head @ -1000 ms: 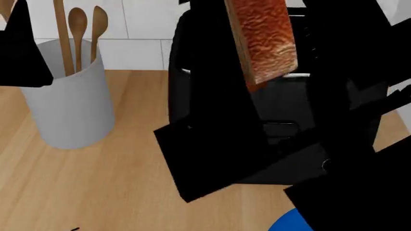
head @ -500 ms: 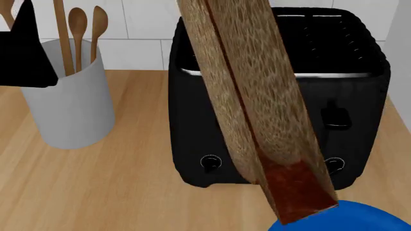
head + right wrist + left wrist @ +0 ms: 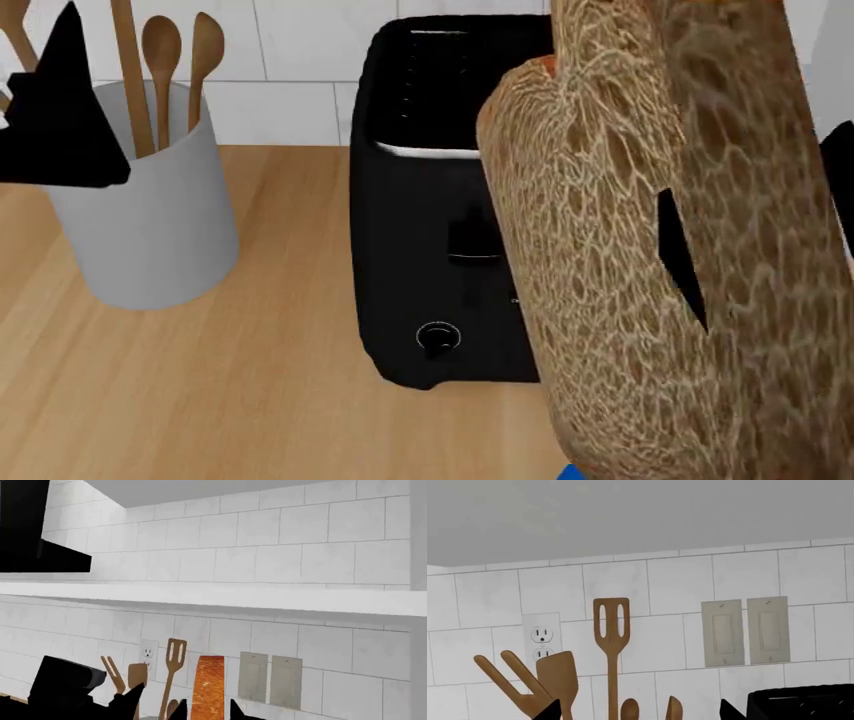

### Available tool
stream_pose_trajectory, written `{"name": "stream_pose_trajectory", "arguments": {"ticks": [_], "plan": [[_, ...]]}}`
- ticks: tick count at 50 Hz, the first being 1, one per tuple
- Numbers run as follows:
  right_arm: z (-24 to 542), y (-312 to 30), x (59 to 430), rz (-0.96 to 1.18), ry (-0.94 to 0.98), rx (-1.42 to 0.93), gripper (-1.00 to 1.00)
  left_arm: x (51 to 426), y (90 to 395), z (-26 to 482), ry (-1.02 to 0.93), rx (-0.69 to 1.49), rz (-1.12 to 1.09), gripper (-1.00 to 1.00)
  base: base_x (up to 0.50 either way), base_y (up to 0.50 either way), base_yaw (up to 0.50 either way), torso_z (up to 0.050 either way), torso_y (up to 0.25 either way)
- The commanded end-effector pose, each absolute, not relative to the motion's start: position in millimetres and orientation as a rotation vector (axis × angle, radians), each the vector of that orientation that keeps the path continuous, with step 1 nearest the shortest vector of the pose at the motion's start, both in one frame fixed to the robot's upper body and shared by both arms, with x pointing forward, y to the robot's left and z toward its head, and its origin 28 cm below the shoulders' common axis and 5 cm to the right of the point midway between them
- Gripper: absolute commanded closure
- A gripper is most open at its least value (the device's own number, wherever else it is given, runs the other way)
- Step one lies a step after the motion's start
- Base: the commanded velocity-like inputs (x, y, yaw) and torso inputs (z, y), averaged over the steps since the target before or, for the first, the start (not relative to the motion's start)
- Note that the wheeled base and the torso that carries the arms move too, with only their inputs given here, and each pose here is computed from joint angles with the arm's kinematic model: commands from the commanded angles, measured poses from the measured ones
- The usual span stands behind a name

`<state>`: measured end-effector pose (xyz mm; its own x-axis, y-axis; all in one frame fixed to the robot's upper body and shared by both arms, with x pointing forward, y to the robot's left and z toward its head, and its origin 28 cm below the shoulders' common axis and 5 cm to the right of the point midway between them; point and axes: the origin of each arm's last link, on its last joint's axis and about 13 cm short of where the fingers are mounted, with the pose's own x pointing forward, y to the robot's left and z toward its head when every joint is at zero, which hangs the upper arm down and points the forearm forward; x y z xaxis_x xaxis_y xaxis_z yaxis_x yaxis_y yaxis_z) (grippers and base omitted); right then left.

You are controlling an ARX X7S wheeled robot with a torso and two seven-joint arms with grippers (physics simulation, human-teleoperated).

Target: Place the toasted item on a plate.

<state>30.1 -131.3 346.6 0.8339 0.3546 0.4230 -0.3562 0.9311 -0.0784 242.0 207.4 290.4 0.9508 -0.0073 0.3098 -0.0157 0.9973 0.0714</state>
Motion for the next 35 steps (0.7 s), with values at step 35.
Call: {"name": "stream_pose_trajectory", "arguments": {"ticks": [35], "plan": [[281, -146, 64, 0.274, -0.227, 0.175, 1.00, 244, 207, 286, -0.302, 0.073, 0.003, -1.00, 0.00, 0.00, 0.00, 0.000, 0.000]]}}
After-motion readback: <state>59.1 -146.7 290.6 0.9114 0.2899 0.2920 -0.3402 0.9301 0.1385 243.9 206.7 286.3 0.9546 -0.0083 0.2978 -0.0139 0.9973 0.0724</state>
